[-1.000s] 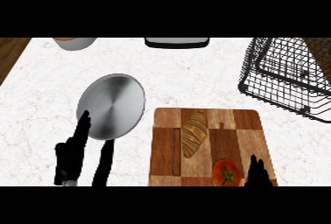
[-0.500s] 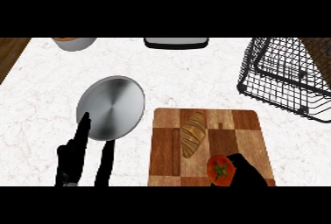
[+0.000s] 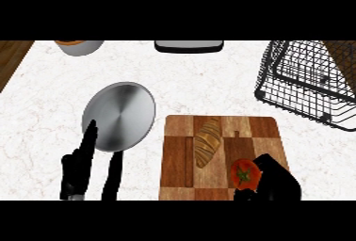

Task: Pick the tomato from the cutting board and place it in the tiered basket

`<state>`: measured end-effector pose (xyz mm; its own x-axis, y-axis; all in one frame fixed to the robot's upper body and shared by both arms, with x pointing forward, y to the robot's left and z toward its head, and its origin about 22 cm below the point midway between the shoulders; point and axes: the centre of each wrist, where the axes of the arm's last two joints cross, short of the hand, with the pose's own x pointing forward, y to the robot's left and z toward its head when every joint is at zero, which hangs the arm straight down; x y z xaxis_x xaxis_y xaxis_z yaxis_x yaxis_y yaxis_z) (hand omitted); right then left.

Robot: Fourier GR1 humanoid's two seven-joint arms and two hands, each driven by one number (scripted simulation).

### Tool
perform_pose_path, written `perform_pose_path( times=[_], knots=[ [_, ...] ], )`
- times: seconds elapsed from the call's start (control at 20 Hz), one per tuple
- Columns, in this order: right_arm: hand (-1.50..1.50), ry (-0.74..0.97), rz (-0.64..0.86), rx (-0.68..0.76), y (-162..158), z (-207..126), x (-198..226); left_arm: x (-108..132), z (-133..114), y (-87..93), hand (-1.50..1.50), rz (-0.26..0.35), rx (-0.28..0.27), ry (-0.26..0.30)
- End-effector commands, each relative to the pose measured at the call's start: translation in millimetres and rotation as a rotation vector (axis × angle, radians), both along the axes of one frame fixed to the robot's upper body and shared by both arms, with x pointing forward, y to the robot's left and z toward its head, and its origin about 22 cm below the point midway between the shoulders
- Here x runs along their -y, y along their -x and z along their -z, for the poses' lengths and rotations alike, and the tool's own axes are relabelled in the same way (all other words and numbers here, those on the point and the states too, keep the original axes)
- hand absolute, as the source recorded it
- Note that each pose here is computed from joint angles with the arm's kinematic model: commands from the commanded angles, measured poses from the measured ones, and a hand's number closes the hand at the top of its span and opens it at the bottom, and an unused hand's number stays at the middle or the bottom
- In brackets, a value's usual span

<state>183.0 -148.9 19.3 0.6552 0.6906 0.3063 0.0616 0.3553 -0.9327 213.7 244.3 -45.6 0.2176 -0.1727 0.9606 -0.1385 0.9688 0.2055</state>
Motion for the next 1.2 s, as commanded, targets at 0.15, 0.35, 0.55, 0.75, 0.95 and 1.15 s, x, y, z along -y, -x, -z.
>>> perform_pose_path(
  times=[0.15,0.35,0.55,0.75,0.95,1.15],
  knots=[
    [1.50,0.100,-0.328,-0.141,5,-5,109,-2,-3,-1.9,0.00,-0.006,-0.021,0.023],
    [1.50,-0.012,-0.389,0.038,-12,-55,170,-3,9,10.3,0.00,-0.010,-0.052,0.022],
    [1.50,-0.103,-0.391,0.233,-19,-116,214,-6,9,14.3,0.00,-0.056,-0.065,0.017],
    [1.50,-0.132,-0.405,0.447,-17,-178,257,-4,15,19.4,0.00,-0.044,-0.083,0.018],
    [1.50,-0.038,-0.457,0.490,1,-234,308,-21,9,13.7,0.00,-0.051,-0.046,0.012],
    [1.50,-0.048,-0.430,0.514,21,-262,347,-18,-2,8.1,0.00,-0.009,-0.050,0.007]
  ],
)
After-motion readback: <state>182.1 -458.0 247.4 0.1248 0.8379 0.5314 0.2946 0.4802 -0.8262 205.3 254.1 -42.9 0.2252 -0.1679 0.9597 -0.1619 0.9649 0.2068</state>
